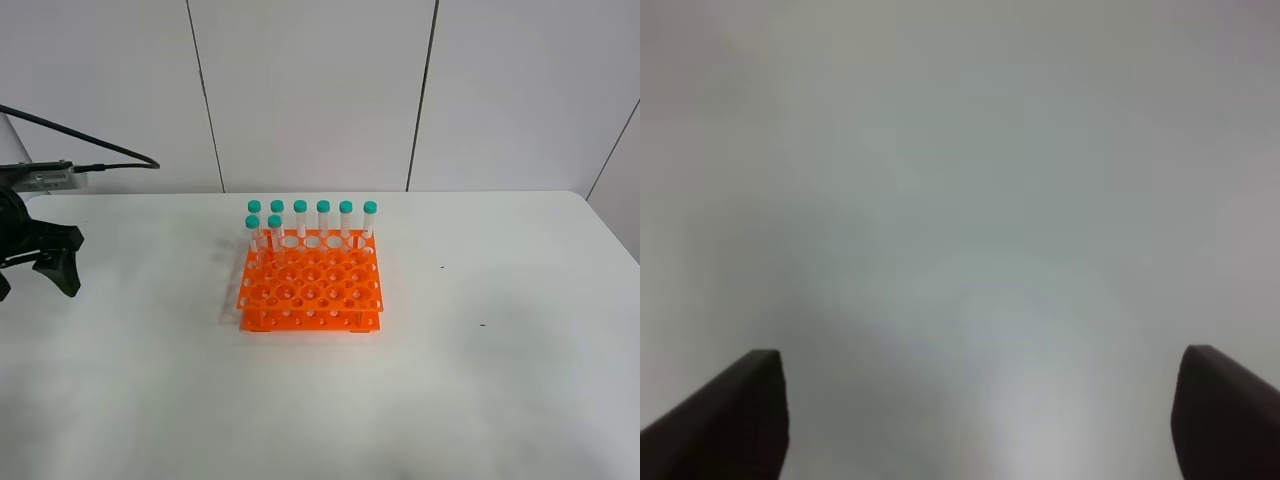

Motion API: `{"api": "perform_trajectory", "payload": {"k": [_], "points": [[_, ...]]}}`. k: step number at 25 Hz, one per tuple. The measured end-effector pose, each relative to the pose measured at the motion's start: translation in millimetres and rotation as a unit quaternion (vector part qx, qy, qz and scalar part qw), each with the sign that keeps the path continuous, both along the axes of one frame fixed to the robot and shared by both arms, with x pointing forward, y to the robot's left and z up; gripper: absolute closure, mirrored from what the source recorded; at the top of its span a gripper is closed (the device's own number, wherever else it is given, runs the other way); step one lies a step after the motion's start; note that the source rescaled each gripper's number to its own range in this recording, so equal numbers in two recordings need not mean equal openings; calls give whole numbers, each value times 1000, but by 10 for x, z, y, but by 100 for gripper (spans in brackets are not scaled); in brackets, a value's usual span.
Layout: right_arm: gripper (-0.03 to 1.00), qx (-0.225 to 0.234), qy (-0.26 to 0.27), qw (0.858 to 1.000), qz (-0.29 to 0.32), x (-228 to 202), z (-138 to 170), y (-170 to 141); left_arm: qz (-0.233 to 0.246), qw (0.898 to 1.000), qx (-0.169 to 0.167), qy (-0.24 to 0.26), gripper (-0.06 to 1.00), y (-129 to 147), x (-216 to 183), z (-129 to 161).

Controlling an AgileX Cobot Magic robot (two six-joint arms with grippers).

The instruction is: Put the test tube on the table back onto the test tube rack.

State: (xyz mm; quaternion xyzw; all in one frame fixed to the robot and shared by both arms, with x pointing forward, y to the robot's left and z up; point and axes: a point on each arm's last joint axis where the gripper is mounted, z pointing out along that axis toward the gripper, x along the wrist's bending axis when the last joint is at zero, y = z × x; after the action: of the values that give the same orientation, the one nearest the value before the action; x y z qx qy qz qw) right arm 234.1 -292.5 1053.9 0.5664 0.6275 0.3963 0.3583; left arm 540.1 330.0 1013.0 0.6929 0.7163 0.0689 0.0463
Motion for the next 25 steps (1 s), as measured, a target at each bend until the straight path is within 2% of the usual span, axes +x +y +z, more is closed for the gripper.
{"api": "perform_trajectory", "payload": {"k": [5,10,14,16,20,23,25], "points": [[-3,0,0,1000,0,0,0,0,2,999,-2,-33,-5,-35,-314,247],[-3,0,0,1000,0,0,0,0,2,999,0,-53,-5,-94,-981,396],[-3,0,0,1000,0,0,0,0,2,995,4,-98,-5,-146,-1563,483],[-3,0,0,1000,0,0,0,0,2,989,8,-147,-5,-170,-1833,518],[-3,0,0,1000,0,0,0,0,1,968,17,-249,-5,-206,-2234,476],[-3,0,0,1000,0,0,0,0,2,956,20,-292,-5,-226,-2452,388],[-3,0,0,1000,0,0,0,0,4,953,20,-303,-5,-235,-2549,333]]}}
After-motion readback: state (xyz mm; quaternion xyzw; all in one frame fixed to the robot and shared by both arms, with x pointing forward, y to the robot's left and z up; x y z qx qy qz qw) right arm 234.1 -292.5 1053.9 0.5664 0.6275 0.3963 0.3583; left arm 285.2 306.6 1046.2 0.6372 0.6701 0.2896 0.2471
